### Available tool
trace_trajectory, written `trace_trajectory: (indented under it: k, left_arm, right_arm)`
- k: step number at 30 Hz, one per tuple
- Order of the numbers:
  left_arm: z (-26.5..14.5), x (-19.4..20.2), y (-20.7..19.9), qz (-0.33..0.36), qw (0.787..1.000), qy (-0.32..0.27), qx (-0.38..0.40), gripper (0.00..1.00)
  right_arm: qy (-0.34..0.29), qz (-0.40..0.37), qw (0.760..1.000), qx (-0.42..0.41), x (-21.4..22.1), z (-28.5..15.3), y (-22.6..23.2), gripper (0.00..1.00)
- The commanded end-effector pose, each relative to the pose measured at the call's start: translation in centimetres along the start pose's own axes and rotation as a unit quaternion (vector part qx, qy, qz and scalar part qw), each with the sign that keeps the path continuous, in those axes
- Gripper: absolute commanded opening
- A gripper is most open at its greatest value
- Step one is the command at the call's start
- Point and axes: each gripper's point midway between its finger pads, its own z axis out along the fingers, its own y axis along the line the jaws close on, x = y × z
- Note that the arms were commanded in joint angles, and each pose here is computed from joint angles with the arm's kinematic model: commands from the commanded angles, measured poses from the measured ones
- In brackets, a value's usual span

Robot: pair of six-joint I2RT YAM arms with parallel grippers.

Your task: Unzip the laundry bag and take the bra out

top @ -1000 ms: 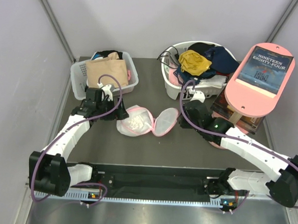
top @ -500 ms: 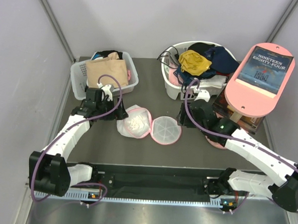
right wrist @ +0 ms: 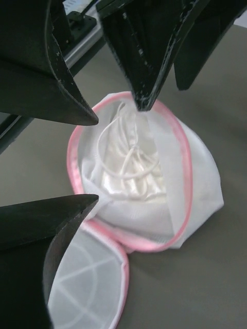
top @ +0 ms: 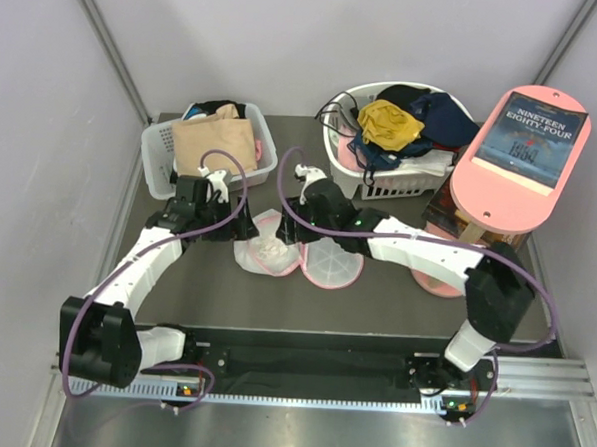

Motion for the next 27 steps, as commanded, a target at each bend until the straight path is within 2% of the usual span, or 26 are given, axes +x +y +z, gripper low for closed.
trace_trajectory:
  k: [1,7,8,18,27]
  left_arm:
    - [0.4,-0.8,-0.7,0.015,1.000,-0.003,0.013,0.88]
    - [1.0,-0.4,-0.7,0.012,1.000,0.015,0.013,0.79]
    - [1.0,-0.3,-0.7,0.011,1.000,0.018,0.013,0.74]
    - [1.2,0.1,-1.0,0.014,0.999,0.025,0.023,0.46]
    - [1.5,0.4,-1.5,0.013,0.999,0.035,0.036,0.34]
  right_arm:
    - [-0.004,-0.013,0.997,-0.077,-1.3,2.5,4.0,0.56]
    - [0.030,-0.002,0.996,-0.086,0.4,4.7,4.3,0.55]
    - [0.032,0.001,0.996,-0.083,0.6,4.9,4.1,0.55]
    - [0.066,0.009,0.997,-0.037,3.8,7.5,1.6,0.56]
    - [0.079,0.004,0.997,0.018,4.7,8.5,-0.8,0.59]
